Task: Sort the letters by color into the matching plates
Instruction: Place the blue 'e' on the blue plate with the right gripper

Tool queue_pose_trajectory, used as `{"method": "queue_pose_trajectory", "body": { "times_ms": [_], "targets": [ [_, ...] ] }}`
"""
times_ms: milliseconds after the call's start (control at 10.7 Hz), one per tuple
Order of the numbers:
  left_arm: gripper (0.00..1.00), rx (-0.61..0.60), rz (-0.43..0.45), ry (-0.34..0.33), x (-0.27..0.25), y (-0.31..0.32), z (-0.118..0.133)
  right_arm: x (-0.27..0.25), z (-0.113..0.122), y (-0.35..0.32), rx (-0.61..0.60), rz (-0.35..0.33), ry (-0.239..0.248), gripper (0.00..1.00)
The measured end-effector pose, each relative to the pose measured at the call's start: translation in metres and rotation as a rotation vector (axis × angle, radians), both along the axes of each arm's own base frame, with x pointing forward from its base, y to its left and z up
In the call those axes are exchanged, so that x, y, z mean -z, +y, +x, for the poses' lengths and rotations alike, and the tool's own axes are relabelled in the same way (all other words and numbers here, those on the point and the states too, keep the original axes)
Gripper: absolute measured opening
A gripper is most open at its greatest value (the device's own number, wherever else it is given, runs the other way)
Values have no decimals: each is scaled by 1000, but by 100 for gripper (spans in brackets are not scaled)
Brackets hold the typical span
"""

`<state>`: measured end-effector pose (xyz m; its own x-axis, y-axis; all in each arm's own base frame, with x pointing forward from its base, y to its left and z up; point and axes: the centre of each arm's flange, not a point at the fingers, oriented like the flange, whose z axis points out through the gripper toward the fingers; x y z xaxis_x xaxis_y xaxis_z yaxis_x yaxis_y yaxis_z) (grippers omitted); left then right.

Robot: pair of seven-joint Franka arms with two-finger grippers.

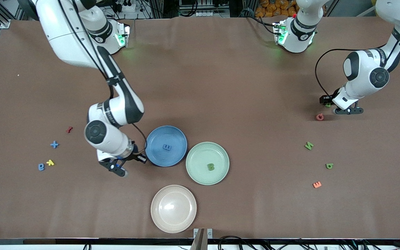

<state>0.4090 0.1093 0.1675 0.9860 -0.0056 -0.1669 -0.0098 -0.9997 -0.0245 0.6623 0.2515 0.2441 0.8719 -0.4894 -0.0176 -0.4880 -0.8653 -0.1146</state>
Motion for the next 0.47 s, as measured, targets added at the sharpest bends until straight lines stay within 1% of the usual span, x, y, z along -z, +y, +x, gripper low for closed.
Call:
{"method": "queue_pose_trajectory", "body": {
  "times_ms": [187, 374, 468],
  "targets": [
    [34, 0, 6, -16, -6, 2, 5, 4, -14, 33, 19, -1, 17, 36],
    [26, -1, 18, -39, -18, 6, 16, 15, -26, 55, 27, -6, 36, 37],
    [26, -1, 23, -45, -22, 8, 22, 20, -31, 63, 32, -9, 44, 39]
  ]
}}
